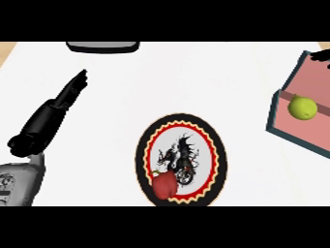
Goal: Pick the pear from the plate and place it in the cardboard box
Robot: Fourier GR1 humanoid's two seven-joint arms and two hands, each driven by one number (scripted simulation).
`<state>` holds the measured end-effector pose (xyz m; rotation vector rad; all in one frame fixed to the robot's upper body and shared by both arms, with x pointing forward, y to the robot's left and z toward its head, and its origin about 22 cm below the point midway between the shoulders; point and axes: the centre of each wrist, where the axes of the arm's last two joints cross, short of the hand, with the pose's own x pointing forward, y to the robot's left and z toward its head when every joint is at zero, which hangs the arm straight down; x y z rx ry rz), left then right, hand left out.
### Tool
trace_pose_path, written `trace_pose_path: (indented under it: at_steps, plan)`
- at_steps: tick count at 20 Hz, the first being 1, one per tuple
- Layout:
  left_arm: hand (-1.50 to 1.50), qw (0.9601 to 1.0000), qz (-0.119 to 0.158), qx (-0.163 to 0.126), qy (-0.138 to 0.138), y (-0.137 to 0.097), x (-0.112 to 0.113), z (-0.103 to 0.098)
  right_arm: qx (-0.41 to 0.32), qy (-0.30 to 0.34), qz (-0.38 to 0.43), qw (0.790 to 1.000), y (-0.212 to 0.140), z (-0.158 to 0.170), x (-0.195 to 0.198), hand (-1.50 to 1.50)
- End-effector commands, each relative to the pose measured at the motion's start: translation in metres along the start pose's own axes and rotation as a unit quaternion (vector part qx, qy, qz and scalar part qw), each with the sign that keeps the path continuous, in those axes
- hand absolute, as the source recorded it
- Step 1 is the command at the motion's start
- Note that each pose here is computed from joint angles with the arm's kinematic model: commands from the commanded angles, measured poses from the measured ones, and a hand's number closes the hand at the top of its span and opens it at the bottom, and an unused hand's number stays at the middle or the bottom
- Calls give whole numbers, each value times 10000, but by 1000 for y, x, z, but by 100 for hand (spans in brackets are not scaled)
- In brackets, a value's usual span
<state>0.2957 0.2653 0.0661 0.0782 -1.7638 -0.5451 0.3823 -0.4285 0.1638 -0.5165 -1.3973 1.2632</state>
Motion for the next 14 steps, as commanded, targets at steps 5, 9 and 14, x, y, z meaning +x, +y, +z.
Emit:
trace_pose_path:
  at_steps: [5,9,14]
  plan:
    - [0,9999,7,-2,133,-3,-6,5,-1592,-1103,-3460,9180,14,-9,-22,-150]
    - [0,10000,38,-27,72,-13,-1,1,-1907,-636,-4371,8767,4,2,-36,-150]
    - [0,9999,-30,-48,-99,-2,2,-7,-2518,-366,-4558,8529,-7,36,-58,-150]
